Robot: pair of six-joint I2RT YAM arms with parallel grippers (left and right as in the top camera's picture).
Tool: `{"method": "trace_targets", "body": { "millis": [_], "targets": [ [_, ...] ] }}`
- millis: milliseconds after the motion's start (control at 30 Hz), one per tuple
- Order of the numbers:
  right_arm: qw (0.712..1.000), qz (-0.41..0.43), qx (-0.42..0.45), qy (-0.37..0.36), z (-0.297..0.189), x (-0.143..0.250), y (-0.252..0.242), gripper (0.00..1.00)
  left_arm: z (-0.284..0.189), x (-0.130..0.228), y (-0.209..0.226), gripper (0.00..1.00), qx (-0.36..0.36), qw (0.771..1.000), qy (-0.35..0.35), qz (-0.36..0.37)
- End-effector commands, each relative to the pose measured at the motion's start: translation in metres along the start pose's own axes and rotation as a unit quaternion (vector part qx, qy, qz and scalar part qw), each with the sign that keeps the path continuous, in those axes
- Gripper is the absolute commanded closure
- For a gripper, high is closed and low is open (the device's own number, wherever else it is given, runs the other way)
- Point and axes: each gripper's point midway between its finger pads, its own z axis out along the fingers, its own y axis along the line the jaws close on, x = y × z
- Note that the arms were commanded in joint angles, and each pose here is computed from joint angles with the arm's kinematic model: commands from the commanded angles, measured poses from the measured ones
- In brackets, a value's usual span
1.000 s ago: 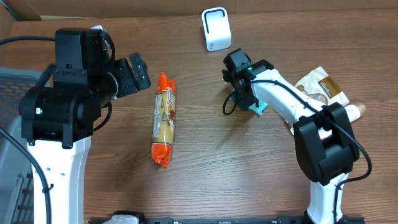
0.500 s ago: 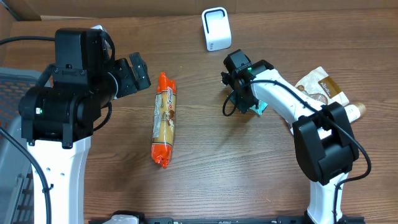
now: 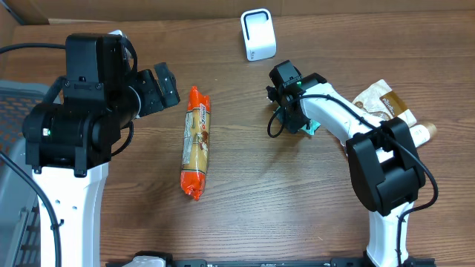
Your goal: Scan the item barcode
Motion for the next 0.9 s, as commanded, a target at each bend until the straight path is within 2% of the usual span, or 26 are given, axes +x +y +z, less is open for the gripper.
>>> {"method": "trace_targets", "body": {
  "millis": [0, 67, 133, 233, 333, 400, 433, 467, 533, 633, 767, 867],
  "targets": [
    [0.996, 0.013, -0.042, 0.080, 0.041, 0.042, 0.025, 0.72, -0.003, -0.005, 0.001, 0.00, -0.001, 1.000, -0.008, -0.005],
    [0.995, 0.032, -0.042, 0.083, 0.041, 0.043, 0.025, 0.88, -0.003, -0.005, 0.001, 0.00, -0.001, 1.000, -0.008, -0.005],
    [0.994, 0.042, -0.048, 0.089, 0.038, 0.044, 0.027, 0.96, -0.003, -0.005, 0.001, 0.00, -0.001, 1.000, -0.008, -0.005],
    [0.990, 0.046, -0.099, 0.094, 0.023, 0.040, 0.041, 0.96, -0.003, -0.005, 0.001, 0.01, -0.001, 1.000, -0.008, -0.005],
    [0.977, 0.056, -0.194, 0.071, -0.010, 0.020, 0.064, 0.96, -0.003, -0.005, 0.001, 0.01, -0.001, 1.000, -0.008, -0.005],
    [0.958, 0.063, -0.275, 0.041, -0.041, 0.001, 0.083, 0.96, -0.003, -0.005, 0.001, 0.01, -0.001, 1.000, -0.008, -0.005],
    [0.945, 0.066, -0.321, 0.025, -0.062, -0.010, 0.093, 0.96, -0.003, -0.005, 0.001, 0.00, -0.001, 1.000, -0.008, -0.005],
    [0.914, 0.070, -0.399, -0.002, -0.101, -0.026, 0.108, 0.96, -0.003, -0.005, 0.001, 0.00, -0.001, 1.000, -0.008, -0.005],
    [0.868, 0.072, -0.491, -0.034, -0.145, -0.042, 0.124, 0.96, -0.003, -0.005, 0.001, 0.00, -0.001, 1.000, -0.008, -0.005],
    [0.791, 0.069, -0.604, -0.073, -0.192, -0.057, 0.139, 0.96, -0.003, -0.005, 0.001, 0.00, -0.001, 1.000, -0.008, -0.005],
    [0.745, 0.075, -0.658, -0.080, -0.194, -0.056, 0.149, 0.96, -0.003, -0.005, 0.001, 0.00, -0.001, 1.000, -0.008, -0.005],
    [0.738, 0.111, -0.664, -0.050, -0.160, -0.048, 0.161, 0.96, -0.003, -0.005, 0.001, 0.00, -0.001, 1.000, -0.008, -0.005]
  ]
}}
